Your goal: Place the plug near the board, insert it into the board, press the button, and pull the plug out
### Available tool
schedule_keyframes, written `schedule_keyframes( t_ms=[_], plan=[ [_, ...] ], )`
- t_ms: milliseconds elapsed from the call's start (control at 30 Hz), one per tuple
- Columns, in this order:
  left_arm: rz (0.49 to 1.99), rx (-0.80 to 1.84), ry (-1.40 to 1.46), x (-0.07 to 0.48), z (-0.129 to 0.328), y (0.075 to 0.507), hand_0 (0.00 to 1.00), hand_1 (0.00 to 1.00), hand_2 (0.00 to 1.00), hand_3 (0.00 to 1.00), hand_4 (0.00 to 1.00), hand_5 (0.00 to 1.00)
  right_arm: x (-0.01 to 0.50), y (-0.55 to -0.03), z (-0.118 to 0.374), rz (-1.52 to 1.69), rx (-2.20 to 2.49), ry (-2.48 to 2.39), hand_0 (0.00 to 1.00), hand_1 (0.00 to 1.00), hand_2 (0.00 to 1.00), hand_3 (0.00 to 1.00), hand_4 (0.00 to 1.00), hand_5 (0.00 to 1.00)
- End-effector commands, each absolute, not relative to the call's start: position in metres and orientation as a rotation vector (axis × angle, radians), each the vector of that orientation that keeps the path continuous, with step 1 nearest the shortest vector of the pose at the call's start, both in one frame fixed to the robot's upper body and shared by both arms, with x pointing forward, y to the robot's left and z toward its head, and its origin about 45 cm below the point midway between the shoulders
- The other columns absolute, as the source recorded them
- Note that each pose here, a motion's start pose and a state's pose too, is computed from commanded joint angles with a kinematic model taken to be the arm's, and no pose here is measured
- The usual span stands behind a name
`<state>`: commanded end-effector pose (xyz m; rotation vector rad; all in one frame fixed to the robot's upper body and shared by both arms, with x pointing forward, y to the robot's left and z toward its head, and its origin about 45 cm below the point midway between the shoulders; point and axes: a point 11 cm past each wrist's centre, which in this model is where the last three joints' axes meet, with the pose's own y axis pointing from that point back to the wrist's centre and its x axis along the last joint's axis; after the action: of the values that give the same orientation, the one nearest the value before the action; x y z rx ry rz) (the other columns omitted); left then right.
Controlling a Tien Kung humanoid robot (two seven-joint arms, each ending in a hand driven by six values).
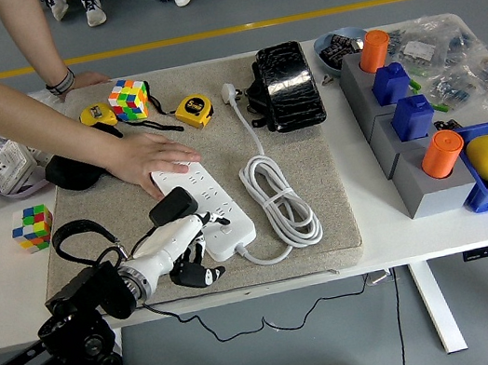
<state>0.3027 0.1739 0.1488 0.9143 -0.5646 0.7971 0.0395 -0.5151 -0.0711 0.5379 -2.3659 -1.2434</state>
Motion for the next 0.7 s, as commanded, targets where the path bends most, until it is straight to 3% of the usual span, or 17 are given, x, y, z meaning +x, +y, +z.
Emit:
schedule_keyframes(
  t_ms=[700],
  plan=[
    [0.765,0.986,-0.562,0.301,0.135,0.179,0.056,0.094,0.16,0.814,0.786,0.002,0.04,-0.515,-0.071,-1.243,0.539,-2.369,0.493,0.584,0.542,0.508,0.837,0.369]
  ],
)
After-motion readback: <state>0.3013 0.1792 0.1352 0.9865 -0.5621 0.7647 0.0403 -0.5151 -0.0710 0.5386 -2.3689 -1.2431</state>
